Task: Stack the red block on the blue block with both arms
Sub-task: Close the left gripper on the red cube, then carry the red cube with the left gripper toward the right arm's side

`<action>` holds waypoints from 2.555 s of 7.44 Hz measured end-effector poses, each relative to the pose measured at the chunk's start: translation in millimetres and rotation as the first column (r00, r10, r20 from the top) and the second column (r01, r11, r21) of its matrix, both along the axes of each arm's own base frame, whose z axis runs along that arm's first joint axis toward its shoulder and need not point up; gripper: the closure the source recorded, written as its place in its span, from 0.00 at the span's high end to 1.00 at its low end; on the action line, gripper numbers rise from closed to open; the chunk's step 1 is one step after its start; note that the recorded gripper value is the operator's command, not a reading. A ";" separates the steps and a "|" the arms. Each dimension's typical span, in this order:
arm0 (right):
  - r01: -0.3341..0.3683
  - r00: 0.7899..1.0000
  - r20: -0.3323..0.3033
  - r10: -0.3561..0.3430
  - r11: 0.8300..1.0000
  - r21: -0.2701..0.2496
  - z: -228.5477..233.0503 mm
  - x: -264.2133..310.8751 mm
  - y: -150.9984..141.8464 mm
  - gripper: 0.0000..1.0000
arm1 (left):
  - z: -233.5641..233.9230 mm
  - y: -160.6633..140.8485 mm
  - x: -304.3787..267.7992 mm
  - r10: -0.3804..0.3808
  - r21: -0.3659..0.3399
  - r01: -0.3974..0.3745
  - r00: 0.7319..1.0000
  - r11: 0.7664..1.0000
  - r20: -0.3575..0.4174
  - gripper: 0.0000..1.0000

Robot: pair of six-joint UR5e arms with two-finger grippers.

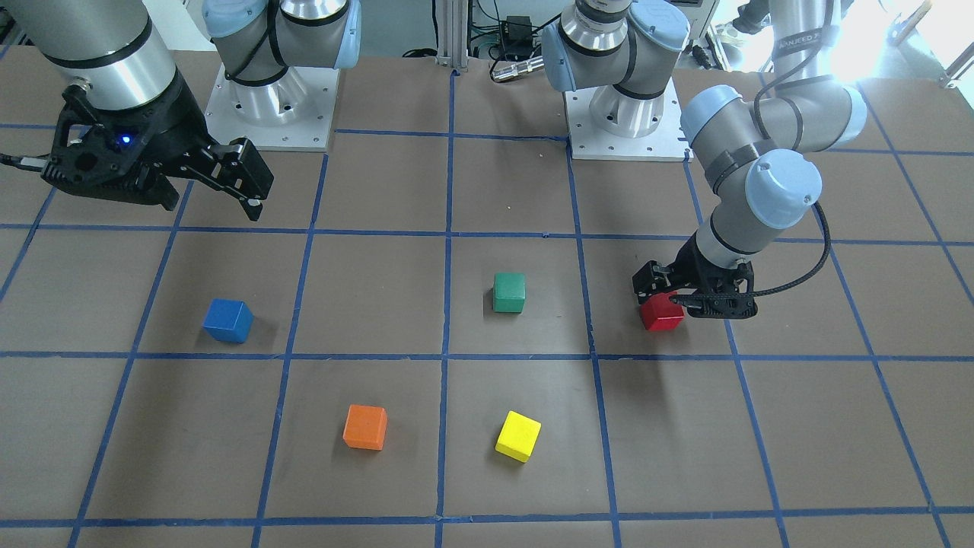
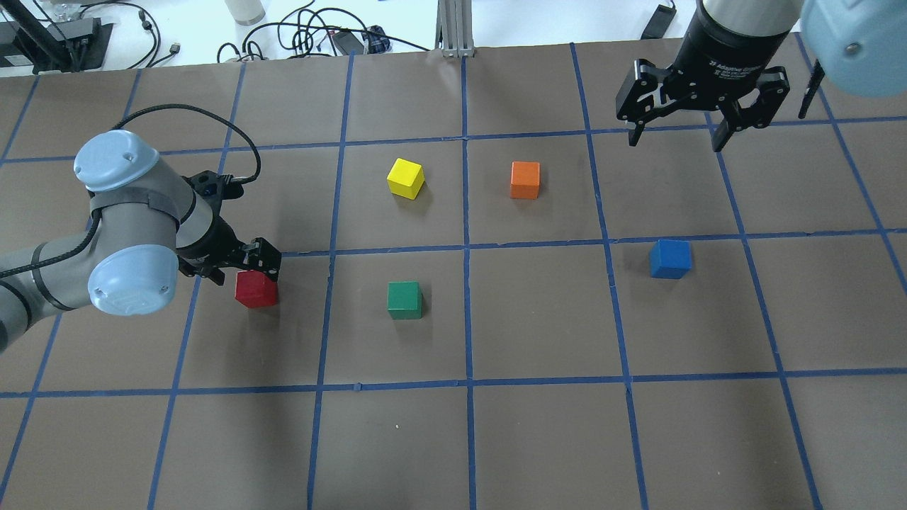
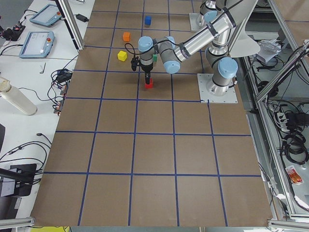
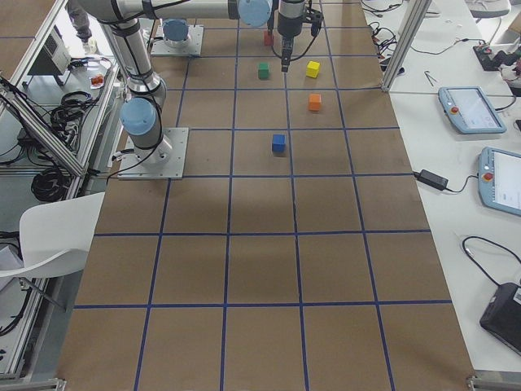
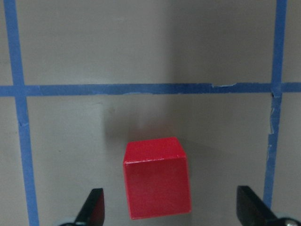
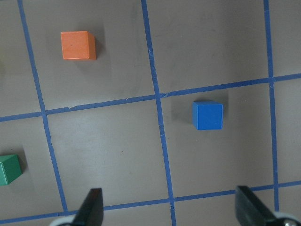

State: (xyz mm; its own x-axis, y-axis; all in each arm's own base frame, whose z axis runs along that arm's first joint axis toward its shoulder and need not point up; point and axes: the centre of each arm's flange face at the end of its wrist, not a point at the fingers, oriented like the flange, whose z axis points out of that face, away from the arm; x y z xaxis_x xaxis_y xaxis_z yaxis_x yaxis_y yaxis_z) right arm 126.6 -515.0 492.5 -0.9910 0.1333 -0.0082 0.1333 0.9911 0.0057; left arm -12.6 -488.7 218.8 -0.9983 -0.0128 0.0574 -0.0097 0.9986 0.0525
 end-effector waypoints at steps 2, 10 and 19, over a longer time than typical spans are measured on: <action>0.000 1.000 -0.002 0.000 1.000 0.000 -0.1 -0.2 -0.1 1.00 | -13.2 -0.4 0.2 0.004 0.028 -0.004 1.000 1.000 -0.002 0.93; -0.001 1.000 -0.006 0.001 1.000 -0.002 0.9 -0.6 0.3 1.00 | 31.8 -37.0 -26.1 -0.062 -0.018 0.064 0.995 0.998 0.072 0.12; -0.012 1.000 -0.011 0.012 1.000 0.001 -0.3 -1.8 -0.2 1.00 | 62.9 -26.0 -384.6 -0.006 -0.008 0.005 0.998 1.000 -0.057 0.12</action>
State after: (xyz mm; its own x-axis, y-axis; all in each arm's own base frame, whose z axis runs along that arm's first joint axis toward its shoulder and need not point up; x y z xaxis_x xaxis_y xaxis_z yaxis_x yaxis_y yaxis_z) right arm 124.7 -515.2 492.3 -0.9927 0.1210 0.0023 0.1210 0.9926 0.0049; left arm -397.1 -514.7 281.7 -0.9935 -0.0068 0.1141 -0.0016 0.9990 0.0454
